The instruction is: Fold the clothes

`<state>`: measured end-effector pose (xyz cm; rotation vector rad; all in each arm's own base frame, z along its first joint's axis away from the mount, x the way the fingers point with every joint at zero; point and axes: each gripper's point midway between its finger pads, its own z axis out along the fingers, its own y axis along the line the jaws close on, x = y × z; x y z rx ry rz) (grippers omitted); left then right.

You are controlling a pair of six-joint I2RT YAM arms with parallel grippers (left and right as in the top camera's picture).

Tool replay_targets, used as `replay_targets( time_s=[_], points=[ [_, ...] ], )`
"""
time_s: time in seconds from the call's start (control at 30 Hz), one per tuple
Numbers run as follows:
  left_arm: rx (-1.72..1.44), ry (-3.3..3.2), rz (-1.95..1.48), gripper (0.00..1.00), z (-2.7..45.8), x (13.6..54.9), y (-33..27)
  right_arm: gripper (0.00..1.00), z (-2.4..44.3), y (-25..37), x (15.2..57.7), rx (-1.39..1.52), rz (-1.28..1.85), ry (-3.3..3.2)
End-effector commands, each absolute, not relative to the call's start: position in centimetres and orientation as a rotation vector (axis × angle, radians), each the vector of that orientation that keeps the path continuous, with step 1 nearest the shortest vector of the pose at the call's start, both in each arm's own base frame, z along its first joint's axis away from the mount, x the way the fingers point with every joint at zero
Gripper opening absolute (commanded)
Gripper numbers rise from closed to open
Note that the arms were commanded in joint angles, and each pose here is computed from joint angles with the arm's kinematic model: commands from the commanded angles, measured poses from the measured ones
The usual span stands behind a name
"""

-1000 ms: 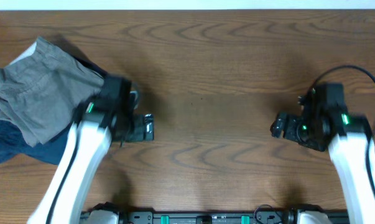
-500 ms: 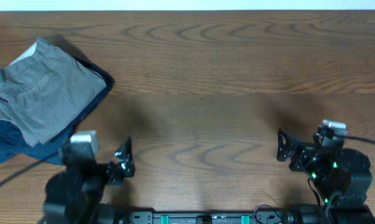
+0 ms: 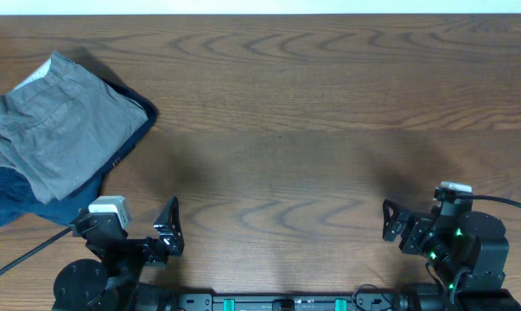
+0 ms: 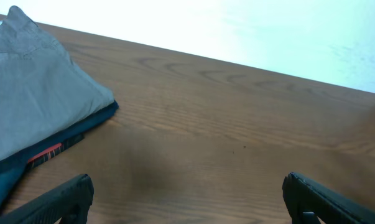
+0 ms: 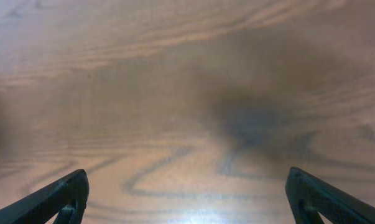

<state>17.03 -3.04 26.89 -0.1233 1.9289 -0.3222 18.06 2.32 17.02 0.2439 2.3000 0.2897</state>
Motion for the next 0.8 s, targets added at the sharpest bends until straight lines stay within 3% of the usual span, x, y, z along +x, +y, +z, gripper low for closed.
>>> replay_targets(
  time_s=[0.0, 0.37, 0.77],
  points=[
    [-0.143, 1.928, -0.315, 0.98, 26.7, 17.1, -2.8, 0.99, 16.2, 2.3, 17.5, 0.25, 0.285, 2.335],
    [-0.143, 1.929, -0.315, 0.98, 26.7, 17.1, -2.8, 0.99, 18.8, 3.0, 20.4, -0.094, 0.174, 1.98],
    [-0.143, 1.929, -0.315, 0.98, 26.7, 17.1, -2.8, 0.99, 18.4, 4.3, 24.0, -0.196, 0.139, 1.561]
  ],
)
